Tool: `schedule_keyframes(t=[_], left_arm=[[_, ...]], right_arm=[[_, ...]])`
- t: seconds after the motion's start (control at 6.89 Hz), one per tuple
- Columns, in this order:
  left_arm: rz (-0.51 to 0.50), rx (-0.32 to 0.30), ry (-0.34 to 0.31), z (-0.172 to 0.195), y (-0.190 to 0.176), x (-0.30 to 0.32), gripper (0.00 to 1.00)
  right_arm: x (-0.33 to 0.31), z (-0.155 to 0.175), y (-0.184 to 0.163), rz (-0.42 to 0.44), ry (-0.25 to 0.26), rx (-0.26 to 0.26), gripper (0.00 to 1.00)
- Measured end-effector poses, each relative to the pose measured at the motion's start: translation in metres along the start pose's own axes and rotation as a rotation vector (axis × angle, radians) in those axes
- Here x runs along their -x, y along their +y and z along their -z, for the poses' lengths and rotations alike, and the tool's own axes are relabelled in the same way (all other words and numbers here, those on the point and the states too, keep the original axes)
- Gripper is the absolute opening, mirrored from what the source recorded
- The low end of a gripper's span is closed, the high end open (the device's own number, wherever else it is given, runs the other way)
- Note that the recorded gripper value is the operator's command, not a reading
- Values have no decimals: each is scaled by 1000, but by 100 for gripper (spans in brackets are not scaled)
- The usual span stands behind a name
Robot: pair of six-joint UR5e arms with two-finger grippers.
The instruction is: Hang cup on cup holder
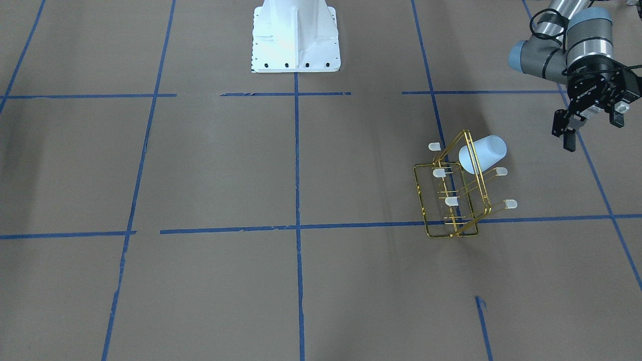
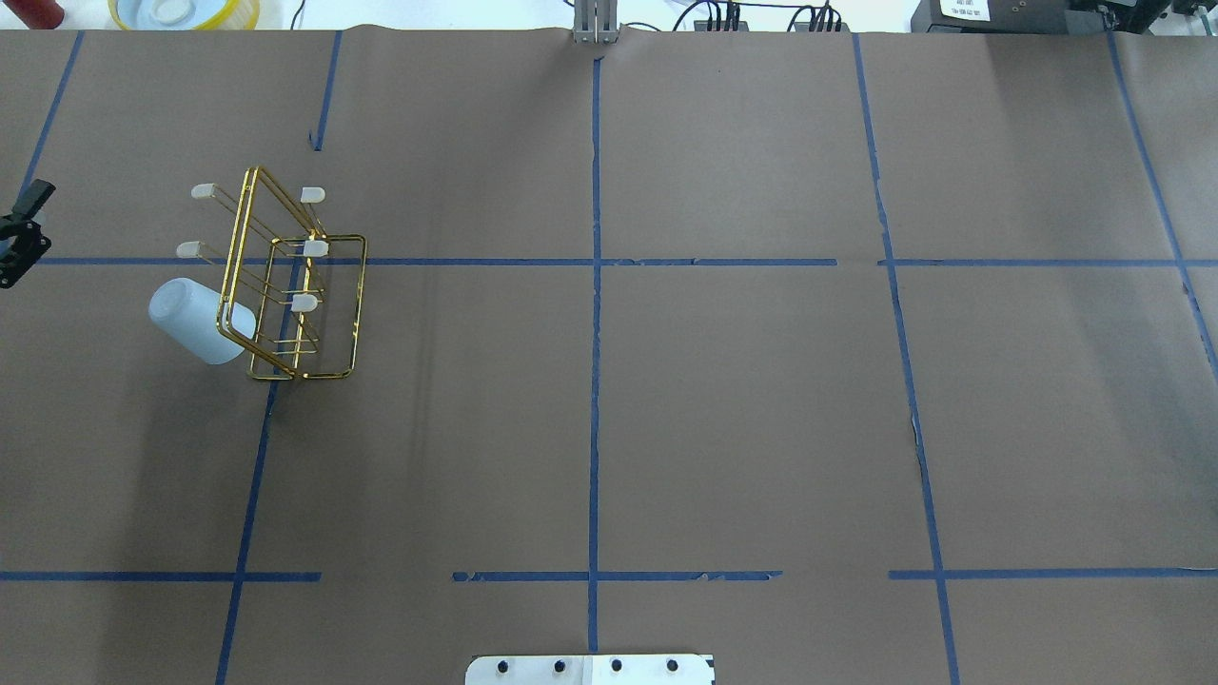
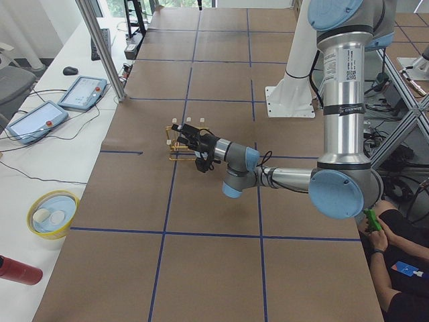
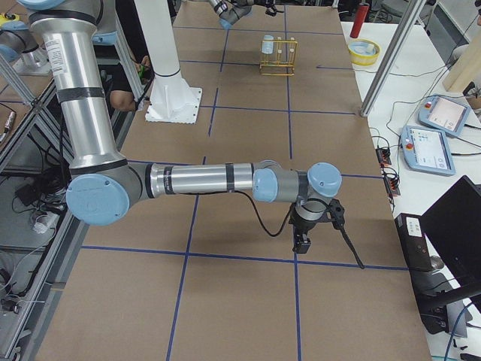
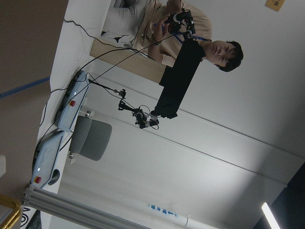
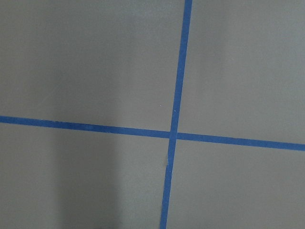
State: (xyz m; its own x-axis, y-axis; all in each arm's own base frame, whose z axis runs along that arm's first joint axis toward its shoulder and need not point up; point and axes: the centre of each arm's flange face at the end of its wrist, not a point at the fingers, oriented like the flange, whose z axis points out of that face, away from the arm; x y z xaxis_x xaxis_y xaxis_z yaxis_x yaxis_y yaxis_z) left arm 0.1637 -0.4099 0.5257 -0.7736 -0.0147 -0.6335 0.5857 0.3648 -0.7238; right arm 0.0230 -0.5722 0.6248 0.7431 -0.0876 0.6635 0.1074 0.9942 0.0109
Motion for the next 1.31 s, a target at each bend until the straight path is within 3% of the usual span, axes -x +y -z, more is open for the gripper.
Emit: schedule_keyframes(t=[0.29, 0.58, 1.02, 1.31], left_arm=[[-278, 13, -53, -7, -38, -8, 100], [-496, -7, -136, -26, -74, -24, 100], [-928, -45, -347, -65, -133, -76, 100], [-1137, -46, -524, -88, -163, -104, 100]], right_arm=[[0, 0, 0, 0, 0, 0, 100], [0, 0, 0, 0, 0, -1, 100], [0, 0, 0, 0, 0, 0, 100], [0, 0, 0, -1, 0, -1, 100]])
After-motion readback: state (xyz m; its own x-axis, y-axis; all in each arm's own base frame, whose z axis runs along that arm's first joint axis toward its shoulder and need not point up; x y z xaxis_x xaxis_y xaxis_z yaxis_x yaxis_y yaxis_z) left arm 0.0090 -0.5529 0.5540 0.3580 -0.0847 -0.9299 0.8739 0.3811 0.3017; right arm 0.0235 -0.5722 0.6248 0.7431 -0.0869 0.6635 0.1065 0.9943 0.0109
